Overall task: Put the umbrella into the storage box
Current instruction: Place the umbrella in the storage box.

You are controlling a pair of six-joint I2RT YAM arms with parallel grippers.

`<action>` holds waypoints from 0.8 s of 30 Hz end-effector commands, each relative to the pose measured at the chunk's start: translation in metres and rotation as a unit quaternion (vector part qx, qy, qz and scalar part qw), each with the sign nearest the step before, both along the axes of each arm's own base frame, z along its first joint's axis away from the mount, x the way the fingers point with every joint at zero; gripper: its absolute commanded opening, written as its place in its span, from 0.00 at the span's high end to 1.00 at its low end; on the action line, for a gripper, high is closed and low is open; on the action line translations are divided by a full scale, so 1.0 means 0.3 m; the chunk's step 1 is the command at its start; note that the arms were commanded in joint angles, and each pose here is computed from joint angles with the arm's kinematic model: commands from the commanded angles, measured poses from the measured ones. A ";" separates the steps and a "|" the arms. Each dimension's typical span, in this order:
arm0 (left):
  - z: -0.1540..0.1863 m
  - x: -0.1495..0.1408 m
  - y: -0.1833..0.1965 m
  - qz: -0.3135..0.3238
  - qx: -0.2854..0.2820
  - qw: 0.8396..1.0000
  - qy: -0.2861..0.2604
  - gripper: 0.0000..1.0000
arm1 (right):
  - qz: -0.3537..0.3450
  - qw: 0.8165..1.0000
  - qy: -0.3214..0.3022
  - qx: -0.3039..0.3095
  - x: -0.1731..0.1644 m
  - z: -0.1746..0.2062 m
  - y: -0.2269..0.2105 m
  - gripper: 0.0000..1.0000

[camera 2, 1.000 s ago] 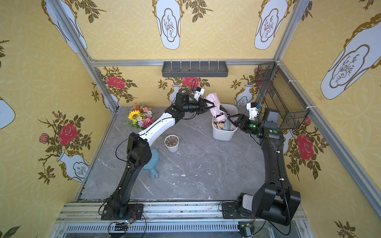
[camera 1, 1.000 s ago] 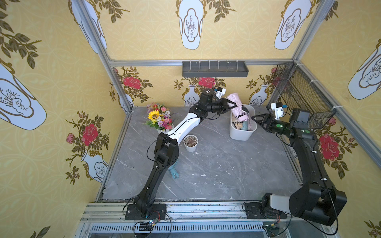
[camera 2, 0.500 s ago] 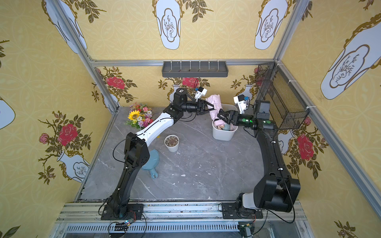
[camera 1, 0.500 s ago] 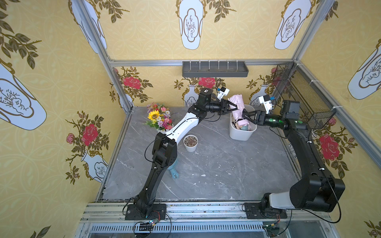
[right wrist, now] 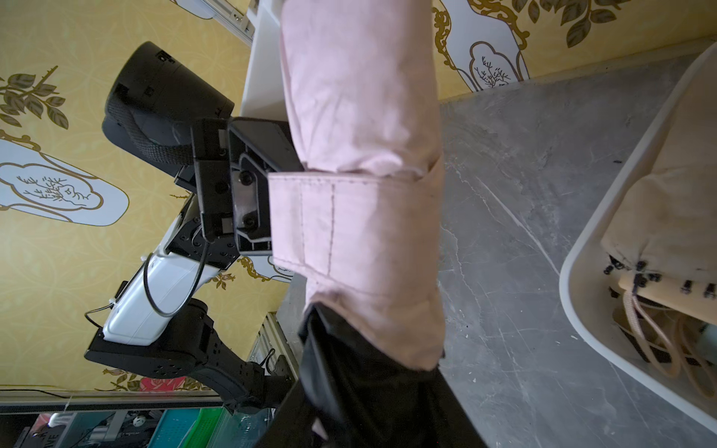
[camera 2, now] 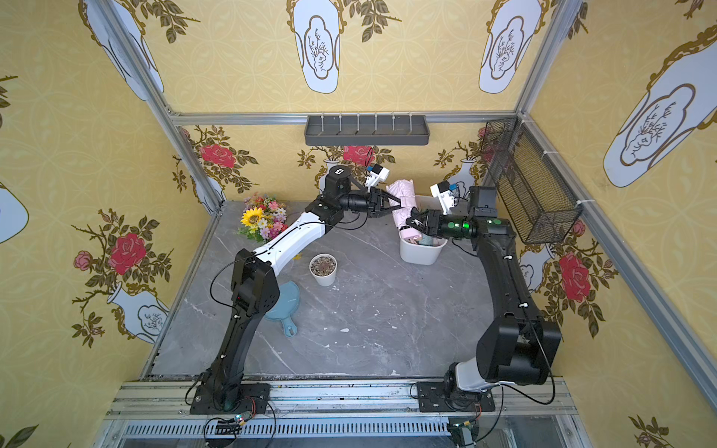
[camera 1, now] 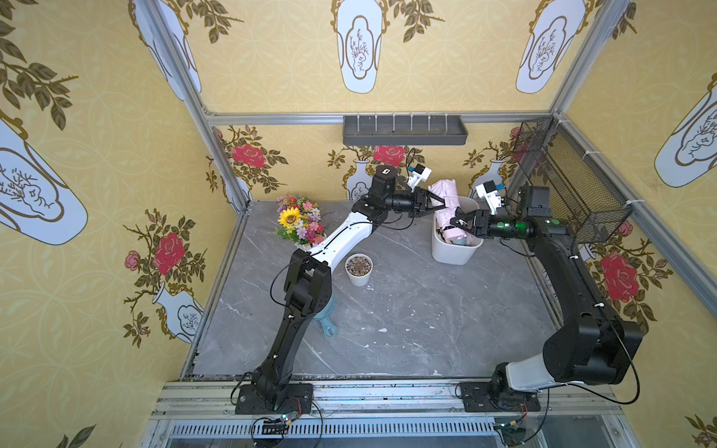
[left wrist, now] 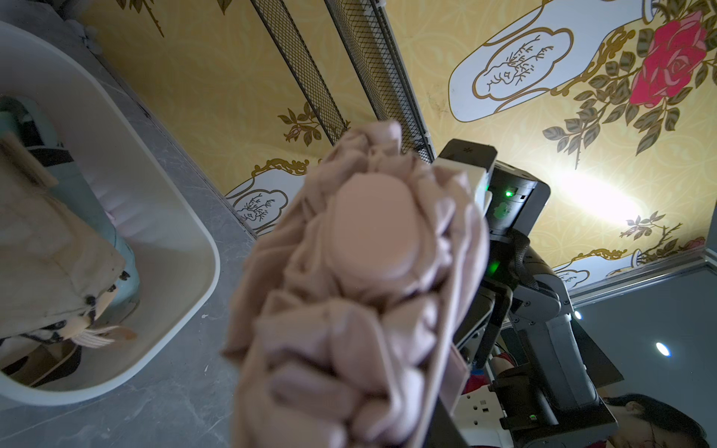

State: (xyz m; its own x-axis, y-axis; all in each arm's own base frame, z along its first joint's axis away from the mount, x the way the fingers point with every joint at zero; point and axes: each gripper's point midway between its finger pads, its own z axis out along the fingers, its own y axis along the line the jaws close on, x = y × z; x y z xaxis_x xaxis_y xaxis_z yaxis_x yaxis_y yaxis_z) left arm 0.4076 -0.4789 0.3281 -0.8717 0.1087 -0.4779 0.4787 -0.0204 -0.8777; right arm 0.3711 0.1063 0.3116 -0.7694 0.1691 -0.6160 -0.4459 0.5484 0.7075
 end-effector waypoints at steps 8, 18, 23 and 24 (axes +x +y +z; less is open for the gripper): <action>0.067 -0.038 0.069 -0.003 -0.060 0.998 -0.010 0.58 | -0.025 1.000 -0.014 0.007 0.009 0.045 -0.004 0.90; -0.030 -0.002 0.302 0.079 -0.031 0.996 0.039 0.49 | -0.099 0.995 -0.018 -0.023 0.057 0.057 -0.060 0.97; -0.145 -0.015 0.403 0.125 0.056 0.989 0.049 0.49 | -0.169 0.980 -0.001 -0.103 0.109 0.006 -0.155 0.97; -0.172 -0.013 0.417 0.139 0.084 0.986 0.046 0.48 | -0.180 0.976 0.005 -0.119 0.117 -0.010 -0.176 0.97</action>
